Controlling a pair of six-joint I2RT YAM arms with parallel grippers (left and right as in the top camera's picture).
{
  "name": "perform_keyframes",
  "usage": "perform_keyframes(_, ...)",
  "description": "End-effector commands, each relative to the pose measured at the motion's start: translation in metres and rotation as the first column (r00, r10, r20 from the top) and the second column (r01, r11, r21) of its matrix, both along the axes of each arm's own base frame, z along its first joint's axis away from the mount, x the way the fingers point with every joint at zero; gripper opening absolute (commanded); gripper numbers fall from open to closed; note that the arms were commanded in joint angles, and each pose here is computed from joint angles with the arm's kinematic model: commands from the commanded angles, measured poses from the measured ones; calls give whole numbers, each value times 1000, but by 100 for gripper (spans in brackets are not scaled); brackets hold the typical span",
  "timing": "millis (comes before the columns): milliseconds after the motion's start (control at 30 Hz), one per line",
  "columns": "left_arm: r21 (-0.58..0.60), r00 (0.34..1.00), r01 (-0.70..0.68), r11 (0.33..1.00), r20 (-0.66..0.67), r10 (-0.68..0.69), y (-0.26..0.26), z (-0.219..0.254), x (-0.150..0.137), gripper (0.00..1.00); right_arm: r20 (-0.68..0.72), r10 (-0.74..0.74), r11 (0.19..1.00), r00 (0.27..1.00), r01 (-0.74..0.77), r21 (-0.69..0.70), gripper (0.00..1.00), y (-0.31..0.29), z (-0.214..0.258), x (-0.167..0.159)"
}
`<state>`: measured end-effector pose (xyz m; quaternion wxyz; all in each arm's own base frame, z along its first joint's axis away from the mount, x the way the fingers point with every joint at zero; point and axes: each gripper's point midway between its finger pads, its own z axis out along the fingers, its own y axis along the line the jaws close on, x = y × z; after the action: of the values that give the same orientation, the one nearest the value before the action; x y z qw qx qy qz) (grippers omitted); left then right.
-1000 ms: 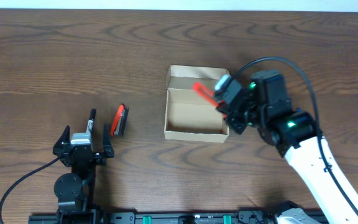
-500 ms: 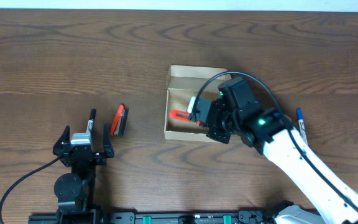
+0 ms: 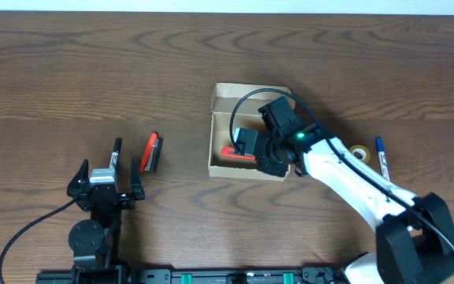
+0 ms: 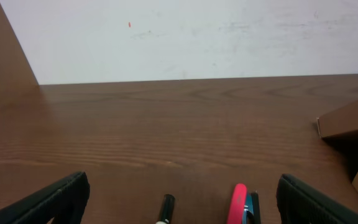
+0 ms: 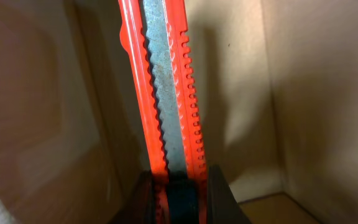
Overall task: Pack container
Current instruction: 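Carry the box cutter left and lower it into the cardboard box, then open the right gripper and move it to the yellow tape roll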
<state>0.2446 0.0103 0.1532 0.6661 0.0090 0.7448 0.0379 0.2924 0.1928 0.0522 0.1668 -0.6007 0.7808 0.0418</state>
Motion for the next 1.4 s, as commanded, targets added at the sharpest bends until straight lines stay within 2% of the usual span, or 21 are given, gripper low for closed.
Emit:
perform_keyframes(0,-6,998,28,1000,-52,-28,-5,-18,-1,95,-8,10,1000,1000,-10,-4,1,2,-7,6)
perform_keyframes(333,-6,998,28,1000,-52,-28,-5,-18,-1,95,-74,9,999,997,-12,-36,1,1,-33,2)
perform_keyframes(367,-6,998,28,1000,-52,-28,-5,-18,-1,95,-71,9,999,997,-11,-35,7,1,-33,2)
perform_keyframes(400,-6,998,28,1000,-52,-28,-5,-18,-1,95,-69,9,999,998,-11,-34,18,1,-33,3)
perform_keyframes(433,-6,998,28,1000,-52,-28,-5,-18,-1,95,-66,9,999,998,-11,-32,35,1,-33,4)
perform_keyframes(467,-6,998,28,1000,-52,-28,-5,-18,-1,95,-66,8,999,998,-11,-32,45,1,-33,4)
perform_keyframes(500,-6,998,28,1000,-52,-28,-5,-18,-1,95,-67,8,999,998,-11,-32,45,1,-33,3)
perform_keyframes(567,-6,998,28,1000,-52,-28,-5,-18,-1,95,-72,8,999,997,-11,-35,56,1,-33,2)
perform_keyframes(700,-6,998,28,1000,-52,-28,-5,-18,-1,95,-74,6,999,997,-9,-37,68,0,-33,2)
perform_keyframes(1033,-7,998,30,1000,-52,-30,-5,-18,-1,95,-71,-34,999,997,32,-27,71,-8,-28,8)
perform_keyframes(1200,-6,999,25,1000,-38,-25,-5,-15,0,95,-13,-106,991,994,107,79,73,-3,11,27)
perform_keyframes(1233,-10,999,35,999,-38,-35,-6,-14,0,95,1,-135,984,991,134,117,74,-2,24,32)
perform_keyframes(1300,-20,998,34,999,-51,-35,-6,-18,-1,95,13,-237,953,972,229,198,84,-3,52,44)
perform_keyframes(1333,-29,998,23,999,-53,-25,-5,-18,-1,95,5,-374,895,927,360,263,89,-11,78,55)
perform_keyframes(1367,-27,998,14,1000,-54,-16,-3,-18,-1,95,-1,-433,861,901,414,294,85,-16,92,59)
